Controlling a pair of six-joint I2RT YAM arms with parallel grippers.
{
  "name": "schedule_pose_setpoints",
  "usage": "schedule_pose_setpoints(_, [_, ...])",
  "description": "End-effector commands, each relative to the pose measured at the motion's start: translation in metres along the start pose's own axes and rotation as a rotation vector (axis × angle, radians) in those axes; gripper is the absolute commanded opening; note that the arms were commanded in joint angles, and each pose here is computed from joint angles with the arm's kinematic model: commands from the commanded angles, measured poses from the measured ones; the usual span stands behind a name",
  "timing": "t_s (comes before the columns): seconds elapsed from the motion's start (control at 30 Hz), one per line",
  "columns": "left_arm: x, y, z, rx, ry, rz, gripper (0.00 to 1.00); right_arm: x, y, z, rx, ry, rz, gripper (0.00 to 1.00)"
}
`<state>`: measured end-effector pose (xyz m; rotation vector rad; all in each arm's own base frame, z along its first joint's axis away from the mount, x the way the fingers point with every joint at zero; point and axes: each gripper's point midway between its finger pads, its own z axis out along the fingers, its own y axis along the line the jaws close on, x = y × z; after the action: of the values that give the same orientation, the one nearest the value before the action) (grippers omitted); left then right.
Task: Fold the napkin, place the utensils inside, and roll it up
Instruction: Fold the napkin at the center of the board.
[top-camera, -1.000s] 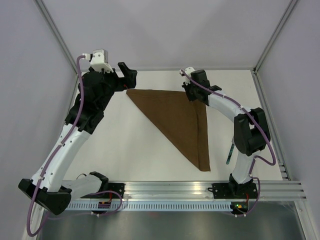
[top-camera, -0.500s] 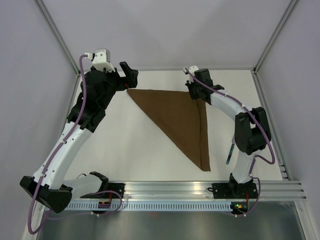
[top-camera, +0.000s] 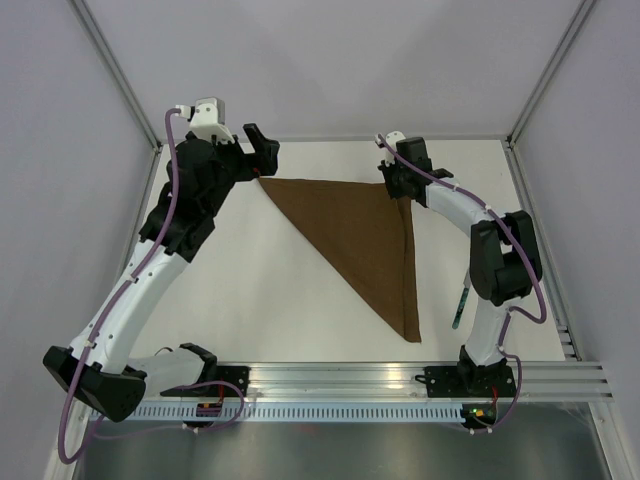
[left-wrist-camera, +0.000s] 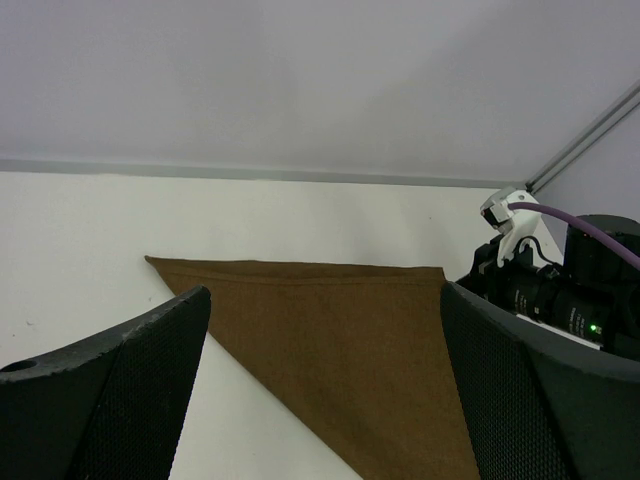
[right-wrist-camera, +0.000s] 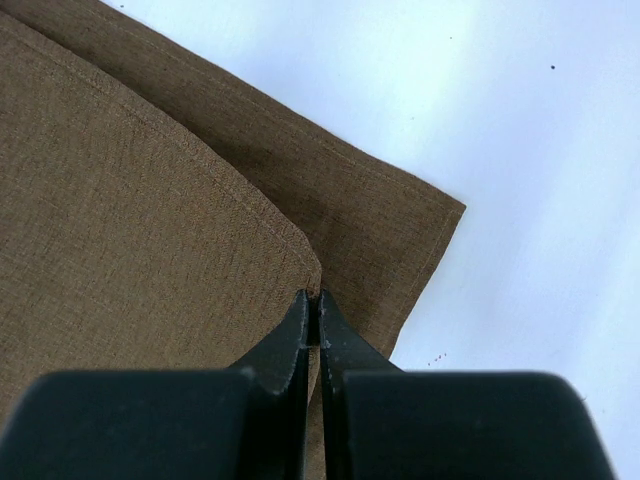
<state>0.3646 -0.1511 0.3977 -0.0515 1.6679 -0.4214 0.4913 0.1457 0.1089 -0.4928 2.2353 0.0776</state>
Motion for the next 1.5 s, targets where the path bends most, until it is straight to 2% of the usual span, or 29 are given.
schedule_pose_setpoints(0.0, [-0.006,-0.006,0.003,0.021,-0.029,-0.041,1.0,-0.012,-0.009,0.003,0.025,-0.033,0.01,0.01])
schedule_pose_setpoints(0.8, [0.004,-0.003,0.008,0.014,-0.009,-0.035,1.0,-0.036,-0.04,0.005,0.075,-0.064,0.039,0.01])
schedule_pose_setpoints(1.47, [0.011,-0.001,0.012,0.009,0.005,-0.031,1.0,-0.026,-0.052,0.014,0.094,-0.046,0.058,0.0])
